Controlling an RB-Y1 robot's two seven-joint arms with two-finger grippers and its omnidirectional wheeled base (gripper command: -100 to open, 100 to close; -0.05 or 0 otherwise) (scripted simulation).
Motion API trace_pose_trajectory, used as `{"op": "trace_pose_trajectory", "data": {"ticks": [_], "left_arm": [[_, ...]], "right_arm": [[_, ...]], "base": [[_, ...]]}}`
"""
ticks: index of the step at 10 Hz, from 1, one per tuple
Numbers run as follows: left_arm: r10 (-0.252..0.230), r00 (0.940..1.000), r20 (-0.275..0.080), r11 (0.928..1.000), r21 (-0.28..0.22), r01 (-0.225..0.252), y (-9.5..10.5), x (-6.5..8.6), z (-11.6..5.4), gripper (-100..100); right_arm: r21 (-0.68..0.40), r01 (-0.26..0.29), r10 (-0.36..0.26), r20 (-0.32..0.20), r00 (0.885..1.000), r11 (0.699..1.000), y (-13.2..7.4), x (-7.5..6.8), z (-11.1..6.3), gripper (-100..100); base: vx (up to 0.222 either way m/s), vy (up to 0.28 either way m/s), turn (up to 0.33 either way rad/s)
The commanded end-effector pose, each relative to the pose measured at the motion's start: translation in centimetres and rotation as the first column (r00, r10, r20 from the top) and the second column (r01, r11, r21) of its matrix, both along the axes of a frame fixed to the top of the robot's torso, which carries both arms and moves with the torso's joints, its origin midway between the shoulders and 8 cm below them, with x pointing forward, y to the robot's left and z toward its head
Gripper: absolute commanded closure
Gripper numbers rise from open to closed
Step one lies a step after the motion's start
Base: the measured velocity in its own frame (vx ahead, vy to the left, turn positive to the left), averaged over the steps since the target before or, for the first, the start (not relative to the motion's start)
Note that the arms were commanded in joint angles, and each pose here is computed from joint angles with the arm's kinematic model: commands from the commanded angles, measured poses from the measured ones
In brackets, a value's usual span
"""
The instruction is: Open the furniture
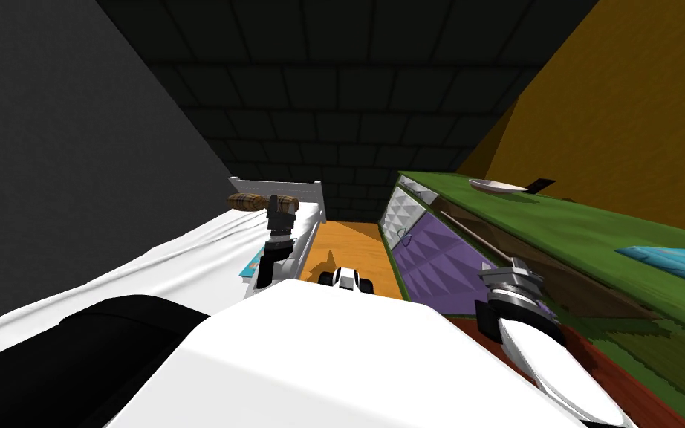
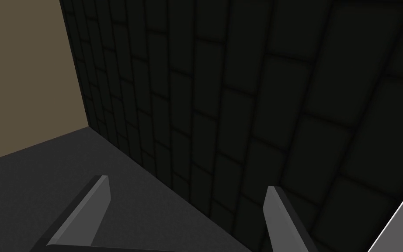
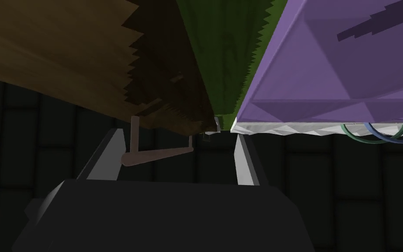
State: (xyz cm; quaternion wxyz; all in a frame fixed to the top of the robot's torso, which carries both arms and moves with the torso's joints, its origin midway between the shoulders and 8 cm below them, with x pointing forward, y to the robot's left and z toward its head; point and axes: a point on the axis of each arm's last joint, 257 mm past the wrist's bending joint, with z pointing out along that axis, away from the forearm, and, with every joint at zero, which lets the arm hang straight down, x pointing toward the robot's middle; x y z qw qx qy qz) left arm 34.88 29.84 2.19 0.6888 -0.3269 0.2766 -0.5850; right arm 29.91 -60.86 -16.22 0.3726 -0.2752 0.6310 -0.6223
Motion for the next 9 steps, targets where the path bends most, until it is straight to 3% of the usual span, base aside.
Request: {"op": "trace_pose_trajectory", "data": {"ticks": [1,2,3,5,6,9], "left_arm": [[0.000,1.0000,0.000,1.0000,0.000,0.000,0.0,0.0,0.0,0],[0.000,1.0000,0.000,1.0000,0.000,0.000,0.0,0.0,0.0,0],[0.000,1.0000,0.001,1.0000,0.000,0.000,0.0,0.0,0.0,0],[0.000,1.0000,0.000,1.0000,0.000,0.000,0.0,0.0,0.0,0],[0.000,1.0000,0.000,1.0000,0.000,0.000,0.0,0.0,0.0,0],[0.000,1.0000,0.000,1.0000,0.000,0.000,0.0,0.0,0.0,0]], "right_arm": [[-0.019,-0.007,0.007,-0.005,1.000,1.000,1.3,-2.0,1.1,100],[-0.019,0.000,-0.001,-0.027,1.000,1.000,1.1,-2.9,0.5,100],[-0.080,0.014,-0.016,-0.022,1.000,0.997,1.0,-4.3,2.8,100],[-0.096,0.000,-0.001,-0.009,1.000,0.995,2.4,-5.1,4.6,100],[-0.097,0.005,-0.009,-0.032,0.999,0.995,2.2,-5.8,4.1,100],[-0.099,-0.011,0.009,-0.015,1.000,0.995,2.7,-5.6,5.4,100]], "base": [[0.088,0.008,-0.063],[0.011,0.006,0.026],[0.171,0.009,-0.191],[0.131,-0.003,-0.116],[0.001,-0.005,0.031],[0.011,0.096,-0.031]]}}
